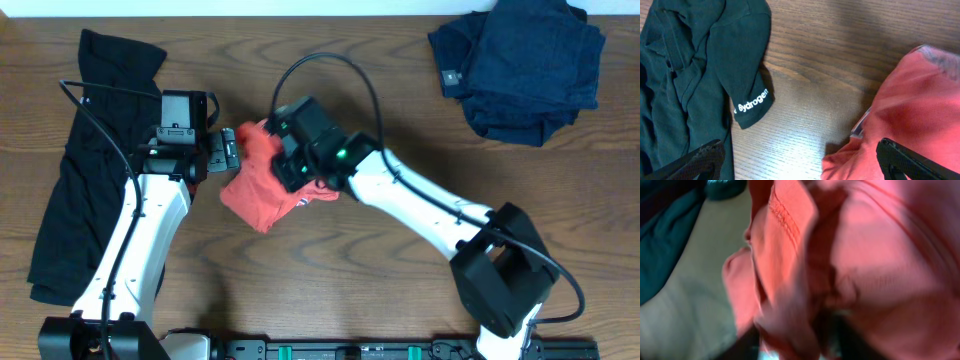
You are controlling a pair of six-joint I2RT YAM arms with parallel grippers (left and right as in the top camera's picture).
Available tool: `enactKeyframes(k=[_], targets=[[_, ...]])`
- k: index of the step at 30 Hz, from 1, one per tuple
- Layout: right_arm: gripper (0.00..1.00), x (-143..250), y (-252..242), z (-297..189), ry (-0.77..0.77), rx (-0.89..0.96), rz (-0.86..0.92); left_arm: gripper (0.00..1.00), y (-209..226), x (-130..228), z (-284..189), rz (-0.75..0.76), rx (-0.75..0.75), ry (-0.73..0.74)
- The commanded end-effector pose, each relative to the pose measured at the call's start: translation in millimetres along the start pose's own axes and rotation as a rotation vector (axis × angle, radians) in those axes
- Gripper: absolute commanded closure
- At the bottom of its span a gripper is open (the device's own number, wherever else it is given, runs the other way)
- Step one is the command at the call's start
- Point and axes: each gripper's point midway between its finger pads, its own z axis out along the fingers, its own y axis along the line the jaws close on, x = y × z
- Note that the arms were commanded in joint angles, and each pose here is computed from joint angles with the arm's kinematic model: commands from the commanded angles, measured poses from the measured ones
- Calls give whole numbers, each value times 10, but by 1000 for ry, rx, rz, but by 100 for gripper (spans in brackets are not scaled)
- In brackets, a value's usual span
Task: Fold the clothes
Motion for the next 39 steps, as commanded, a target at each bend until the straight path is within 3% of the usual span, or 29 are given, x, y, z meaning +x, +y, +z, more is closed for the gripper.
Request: enactKeyframes(k=[1, 7, 13, 24, 27, 34, 39], targets=[[39, -77, 237, -123, -14, -26, -83, 2, 25, -46, -6, -26, -8, -11], [50, -277, 31, -535, -27, 17, -75, 2, 237, -171, -23, -125, -33, -56], [50, -402, -370, -799, -64, 87, -79, 2, 572, -356, -205, -248, -61, -150], [55, 122, -408, -391, 119, -22, -170, 2, 922, -474, -452, -331, -101, -241], [62, 191, -321, -279, 138, -63, -187, 2, 934, -468, -451, -333, -103, -239], [64, 382, -259, 64, 200, -83, -224, 2, 934, -457, -448, -332, -104, -235], [71, 384, -266, 83, 201, -83, -223, 2, 934, -457, -448, -332, -104, -235]])
